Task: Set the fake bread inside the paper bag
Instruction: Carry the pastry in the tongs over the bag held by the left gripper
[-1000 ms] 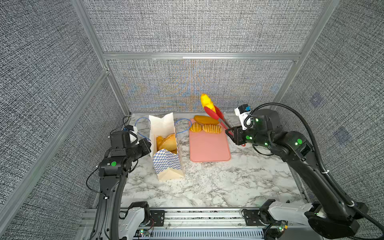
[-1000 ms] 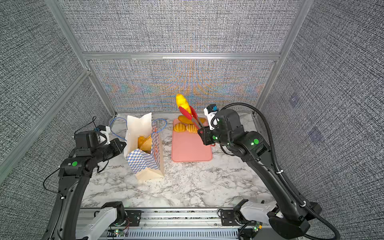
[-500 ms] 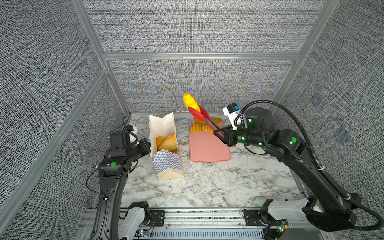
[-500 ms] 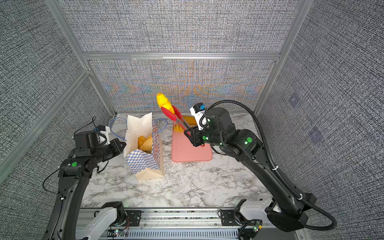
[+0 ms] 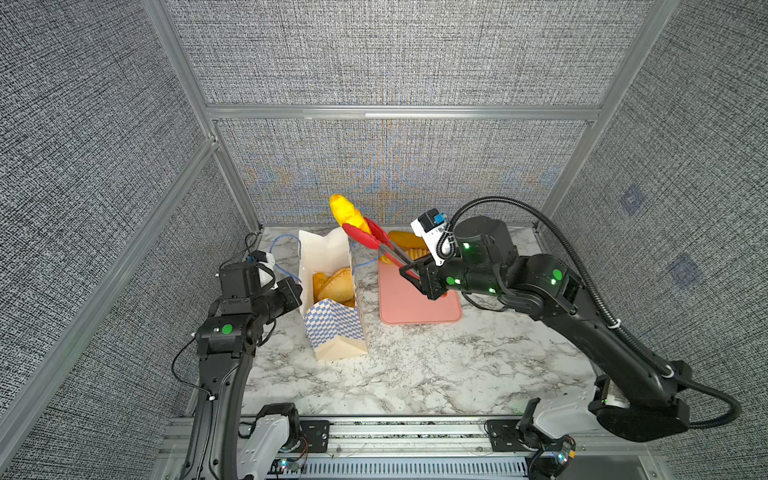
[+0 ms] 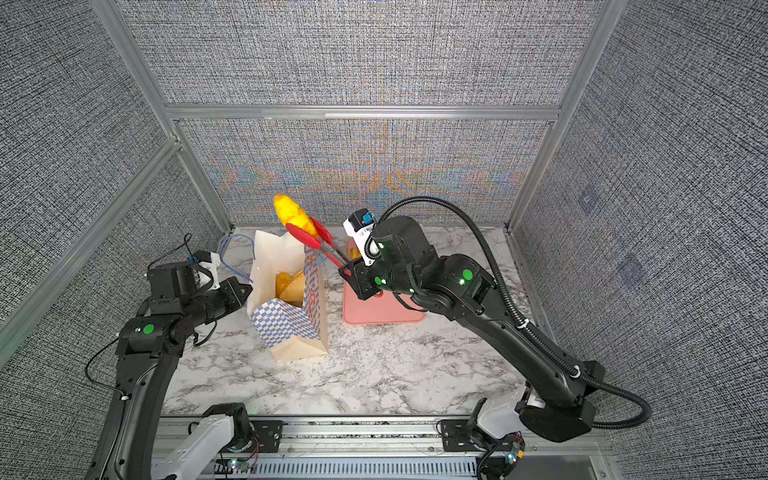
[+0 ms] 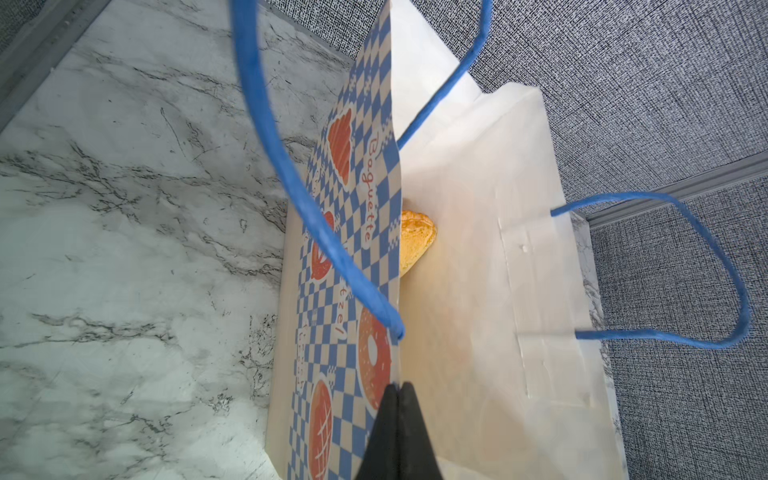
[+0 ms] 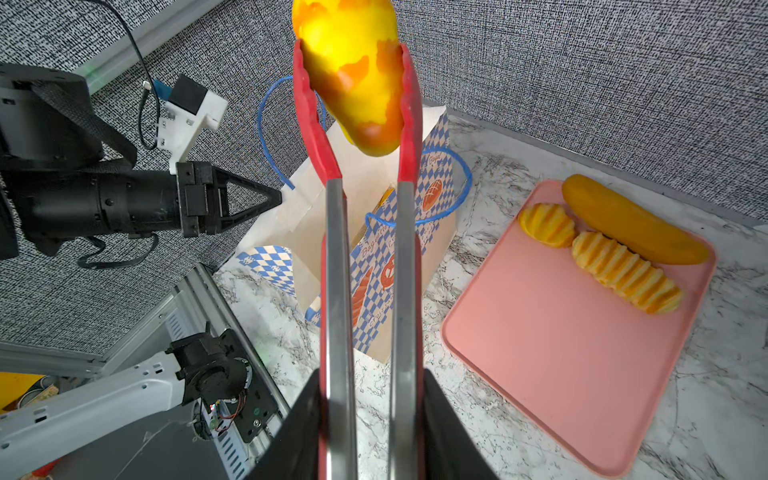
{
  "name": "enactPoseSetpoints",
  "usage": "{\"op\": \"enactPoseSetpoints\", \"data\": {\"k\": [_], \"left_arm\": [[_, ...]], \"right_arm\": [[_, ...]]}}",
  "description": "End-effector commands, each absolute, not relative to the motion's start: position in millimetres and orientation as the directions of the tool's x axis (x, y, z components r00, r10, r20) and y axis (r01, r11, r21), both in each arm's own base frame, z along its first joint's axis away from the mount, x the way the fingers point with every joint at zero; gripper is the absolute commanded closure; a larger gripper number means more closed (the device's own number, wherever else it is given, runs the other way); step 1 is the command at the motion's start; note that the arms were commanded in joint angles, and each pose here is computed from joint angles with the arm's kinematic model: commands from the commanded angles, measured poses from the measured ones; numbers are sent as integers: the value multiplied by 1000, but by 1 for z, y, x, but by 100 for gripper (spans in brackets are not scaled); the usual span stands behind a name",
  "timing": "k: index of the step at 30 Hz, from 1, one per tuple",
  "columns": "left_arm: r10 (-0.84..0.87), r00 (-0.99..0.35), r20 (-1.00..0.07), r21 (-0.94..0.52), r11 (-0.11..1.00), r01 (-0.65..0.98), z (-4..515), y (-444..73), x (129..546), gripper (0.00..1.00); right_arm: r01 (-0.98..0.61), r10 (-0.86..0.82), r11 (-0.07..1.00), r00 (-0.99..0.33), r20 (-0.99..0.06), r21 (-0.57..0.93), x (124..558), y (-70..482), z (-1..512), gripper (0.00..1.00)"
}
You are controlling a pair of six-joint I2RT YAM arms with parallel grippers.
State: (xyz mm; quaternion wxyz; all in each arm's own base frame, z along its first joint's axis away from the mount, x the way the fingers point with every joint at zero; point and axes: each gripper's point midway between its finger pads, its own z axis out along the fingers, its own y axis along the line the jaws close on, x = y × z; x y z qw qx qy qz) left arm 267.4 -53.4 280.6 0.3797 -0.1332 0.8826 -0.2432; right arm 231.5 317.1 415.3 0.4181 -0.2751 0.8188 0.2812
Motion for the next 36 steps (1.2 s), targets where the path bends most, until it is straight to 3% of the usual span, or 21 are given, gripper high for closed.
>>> {"op": "enactPoseSetpoints", "data": {"k": [1, 36], "left_arm": [[-421, -672, -609, -539, 841, -39, 282, -55, 269, 98], [-421, -671, -610, -539, 842, -39, 281, -55, 267, 98]], "right_arm": [[-693, -211, 692, -464, -861, 204, 234, 322, 424, 65], [-708, -389, 701, -482, -785, 87, 227, 373, 364, 62]]}}
